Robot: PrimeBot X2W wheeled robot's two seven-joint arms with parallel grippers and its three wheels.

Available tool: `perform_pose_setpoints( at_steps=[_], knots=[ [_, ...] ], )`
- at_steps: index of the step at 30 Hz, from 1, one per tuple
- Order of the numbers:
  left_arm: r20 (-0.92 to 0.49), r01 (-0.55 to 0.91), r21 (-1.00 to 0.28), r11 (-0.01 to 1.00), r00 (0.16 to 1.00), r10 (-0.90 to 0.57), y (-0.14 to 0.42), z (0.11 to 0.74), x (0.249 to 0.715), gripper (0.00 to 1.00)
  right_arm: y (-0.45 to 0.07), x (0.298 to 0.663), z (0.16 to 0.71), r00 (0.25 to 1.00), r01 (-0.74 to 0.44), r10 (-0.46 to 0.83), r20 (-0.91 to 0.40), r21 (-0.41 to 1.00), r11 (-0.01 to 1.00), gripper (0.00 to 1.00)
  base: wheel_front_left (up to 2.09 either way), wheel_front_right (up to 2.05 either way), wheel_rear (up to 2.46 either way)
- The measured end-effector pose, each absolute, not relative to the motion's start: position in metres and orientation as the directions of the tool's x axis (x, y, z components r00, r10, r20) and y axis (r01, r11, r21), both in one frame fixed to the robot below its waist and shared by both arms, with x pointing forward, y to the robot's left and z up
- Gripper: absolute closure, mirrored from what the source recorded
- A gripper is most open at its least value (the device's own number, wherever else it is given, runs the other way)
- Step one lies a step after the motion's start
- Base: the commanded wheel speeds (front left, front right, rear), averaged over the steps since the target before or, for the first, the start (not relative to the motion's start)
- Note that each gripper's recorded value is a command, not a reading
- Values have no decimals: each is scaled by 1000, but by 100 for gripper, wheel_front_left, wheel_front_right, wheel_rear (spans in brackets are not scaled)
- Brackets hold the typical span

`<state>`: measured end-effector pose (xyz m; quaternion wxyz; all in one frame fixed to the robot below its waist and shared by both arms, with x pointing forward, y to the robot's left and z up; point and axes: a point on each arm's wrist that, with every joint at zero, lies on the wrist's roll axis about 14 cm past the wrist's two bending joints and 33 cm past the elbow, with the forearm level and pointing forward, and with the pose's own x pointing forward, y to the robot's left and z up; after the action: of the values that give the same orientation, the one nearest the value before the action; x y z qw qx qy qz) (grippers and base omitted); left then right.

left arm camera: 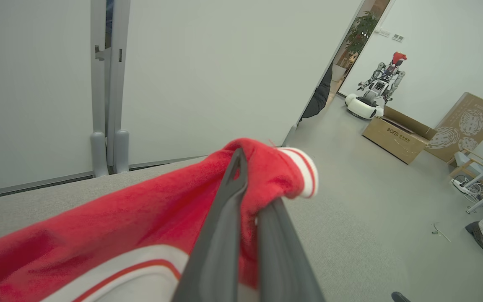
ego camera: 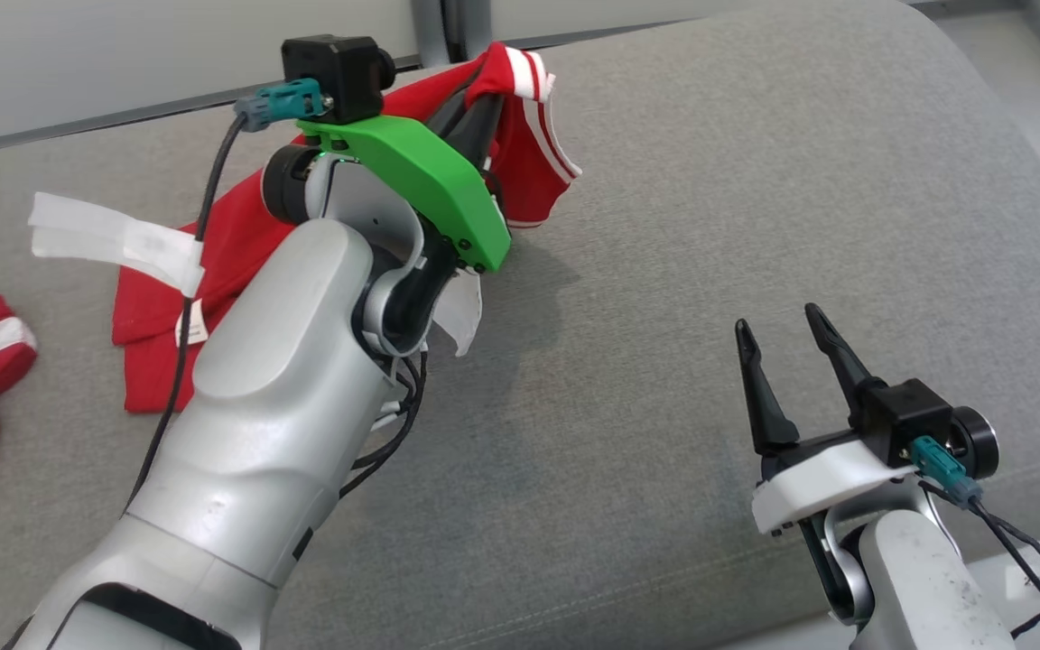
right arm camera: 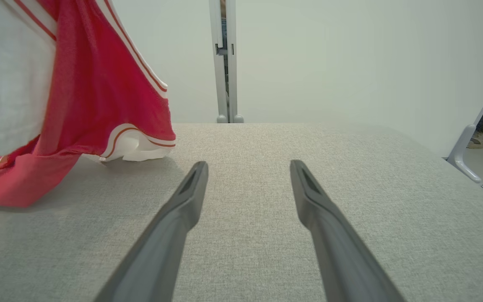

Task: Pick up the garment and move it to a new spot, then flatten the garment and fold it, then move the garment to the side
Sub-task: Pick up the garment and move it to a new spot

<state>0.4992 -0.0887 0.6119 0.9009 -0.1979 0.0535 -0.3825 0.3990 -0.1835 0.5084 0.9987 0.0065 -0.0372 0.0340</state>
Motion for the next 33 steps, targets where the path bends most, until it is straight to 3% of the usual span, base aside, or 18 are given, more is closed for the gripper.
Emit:
perform_pose_setpoints(
  at_steps=[20, 21, 23, 24, 33],
  knots=[
    [-90, 772, -392, 501, 509, -856, -211, 540, 477, 100, -237, 371, 498, 996, 92, -92, 16, 16, 996, 0, 0, 0, 0],
    [-106, 776, -382, 502, 503, -858, -212, 533, 475, 95, -237, 371, 497, 996, 92, -92, 12, 15, 996, 0, 0, 0, 0],
    [-114, 777, -376, 505, 502, -857, -214, 525, 475, 37, -237, 373, 497, 996, 89, -89, 12, 11, 996, 0, 0, 0, 0],
    [-114, 775, -380, 505, 502, -857, -215, 522, 475, 0, -237, 375, 497, 996, 89, -89, 11, 11, 996, 0, 0, 0, 0],
    [-149, 796, -380, 472, 451, -880, -215, 502, 460, 0, -232, 384, 488, 998, 68, -68, -12, 13, 998, 0, 0, 0, 0]
  ],
)
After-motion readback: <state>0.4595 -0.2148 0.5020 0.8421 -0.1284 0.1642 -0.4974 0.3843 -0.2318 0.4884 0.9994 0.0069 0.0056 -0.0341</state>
